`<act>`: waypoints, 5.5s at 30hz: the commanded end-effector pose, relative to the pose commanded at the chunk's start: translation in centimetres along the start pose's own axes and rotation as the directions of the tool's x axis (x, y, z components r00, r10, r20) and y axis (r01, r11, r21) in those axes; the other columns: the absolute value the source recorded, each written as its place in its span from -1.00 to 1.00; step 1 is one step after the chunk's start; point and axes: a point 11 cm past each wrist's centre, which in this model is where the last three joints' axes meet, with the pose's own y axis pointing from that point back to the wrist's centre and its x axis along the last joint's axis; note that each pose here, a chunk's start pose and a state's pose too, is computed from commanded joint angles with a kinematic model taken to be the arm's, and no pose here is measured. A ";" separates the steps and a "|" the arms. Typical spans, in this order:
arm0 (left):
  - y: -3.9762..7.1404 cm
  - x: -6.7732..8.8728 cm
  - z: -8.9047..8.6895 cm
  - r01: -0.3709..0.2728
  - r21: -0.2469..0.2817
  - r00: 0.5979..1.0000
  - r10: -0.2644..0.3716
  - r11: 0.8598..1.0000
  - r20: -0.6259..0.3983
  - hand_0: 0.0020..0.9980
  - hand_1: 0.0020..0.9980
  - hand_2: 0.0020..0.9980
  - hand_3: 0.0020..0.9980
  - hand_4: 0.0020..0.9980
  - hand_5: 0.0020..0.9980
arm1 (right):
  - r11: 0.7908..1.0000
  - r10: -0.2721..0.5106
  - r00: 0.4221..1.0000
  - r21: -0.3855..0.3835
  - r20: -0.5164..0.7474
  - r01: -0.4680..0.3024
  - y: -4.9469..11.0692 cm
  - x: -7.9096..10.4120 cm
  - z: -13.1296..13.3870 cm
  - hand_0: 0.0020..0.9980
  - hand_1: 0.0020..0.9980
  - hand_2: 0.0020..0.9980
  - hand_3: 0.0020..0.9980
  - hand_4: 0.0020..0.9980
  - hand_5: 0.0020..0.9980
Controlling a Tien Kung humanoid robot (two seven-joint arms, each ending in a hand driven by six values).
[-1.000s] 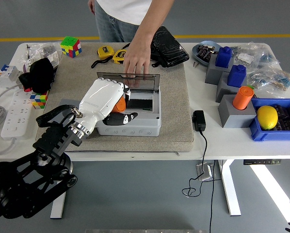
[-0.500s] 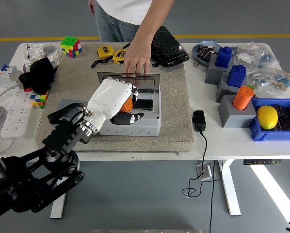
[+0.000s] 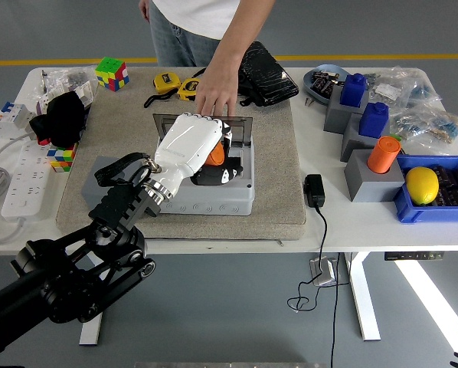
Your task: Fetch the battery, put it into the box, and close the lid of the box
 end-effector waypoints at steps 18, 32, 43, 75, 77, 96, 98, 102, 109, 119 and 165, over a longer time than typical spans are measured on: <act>-1.1 -1.4 2.6 -0.010 -0.079 1.000 0.009 0.997 -0.004 -0.86 -0.93 -0.83 -0.82 0.49 -0.74 | 1.000 -0.002 1.000 -0.004 -0.004 0.002 0.0 -0.1 0.2 0.69 0.58 0.53 0.59 1.00 1.00; -2.1 -2.4 1.4 -0.038 -0.059 0.999 0.039 0.998 0.012 -0.86 -0.92 -0.83 -0.81 0.49 -0.73 | 1.000 -0.004 1.000 -0.005 -0.006 0.004 0.0 -0.3 0.2 0.69 0.58 0.53 0.59 1.00 1.00; -1.5 -3.2 1.3 -0.036 -0.070 0.999 0.037 0.997 0.008 -0.84 -0.89 -0.81 -0.80 0.51 -0.73 | 1.000 -0.008 1.000 -0.006 -0.007 0.008 0.0 -0.4 0.3 0.69 0.58 0.53 0.59 1.00 1.00; -1.3 -4.4 0.7 0.022 -0.076 0.999 -0.019 0.997 0.037 -0.73 -0.81 -0.75 -0.72 0.83 -0.56 | 1.000 -0.004 1.000 -0.009 -0.007 0.004 0.0 -0.1 0.3 0.67 0.56 0.52 0.59 1.00 1.00; -1.3 -4.4 0.6 0.025 -0.075 0.999 -0.022 0.997 0.038 -0.73 -0.81 -0.75 -0.72 0.83 -0.56 | 1.000 -0.004 1.000 -0.010 -0.006 0.004 0.0 -0.1 0.3 0.67 0.56 0.52 0.59 1.00 1.00; -1.4 -4.3 0.6 0.041 -0.079 0.998 -0.038 0.996 0.039 -0.38 -0.05 -0.16 -0.18 1.00 -0.37 | 1.000 -0.006 1.000 -0.010 -0.005 0.006 0.0 -0.2 0.4 0.68 0.55 0.52 0.59 1.00 1.00; -1.4 -4.2 0.6 0.038 -0.080 0.999 -0.035 0.996 0.038 -0.38 -0.05 -0.16 -0.18 1.00 -0.37 | 1.000 -0.006 1.000 -0.011 -0.005 0.006 0.0 -0.2 0.4 0.68 0.55 0.52 0.59 1.00 1.00; -1.4 -4.0 0.7 0.033 -0.081 0.999 -0.030 0.996 0.037 -0.29 0.15 -0.04 -0.07 0.99 -0.39 | 1.000 -0.006 1.000 -0.010 -0.005 0.005 0.0 -0.2 0.4 0.68 0.56 0.52 0.59 1.00 1.00; -1.3 -2.5 1.6 -0.020 -0.100 1.000 0.021 0.995 0.007 0.01 0.47 0.36 0.21 1.00 -0.30 | 1.000 -0.006 1.000 -0.012 -0.006 0.006 0.0 -0.2 0.5 0.68 0.55 0.52 0.59 1.00 1.00; -0.3 5.7 3.3 -0.234 -0.138 0.968 0.217 0.962 -0.130 0.97 1.00 0.98 0.91 1.00 0.13 | 1.000 -0.003 1.000 -0.020 -0.005 0.003 0.0 0.0 0.9 0.68 0.55 0.52 0.59 1.00 1.00; 2.0 7.1 -10.4 -0.031 0.261 0.883 0.149 0.965 -0.446 0.98 0.90 0.75 0.74 1.00 1.00 | 1.000 -0.004 1.000 -0.017 0.013 0.005 0.0 -0.2 0.5 0.67 0.55 0.52 0.59 1.00 1.00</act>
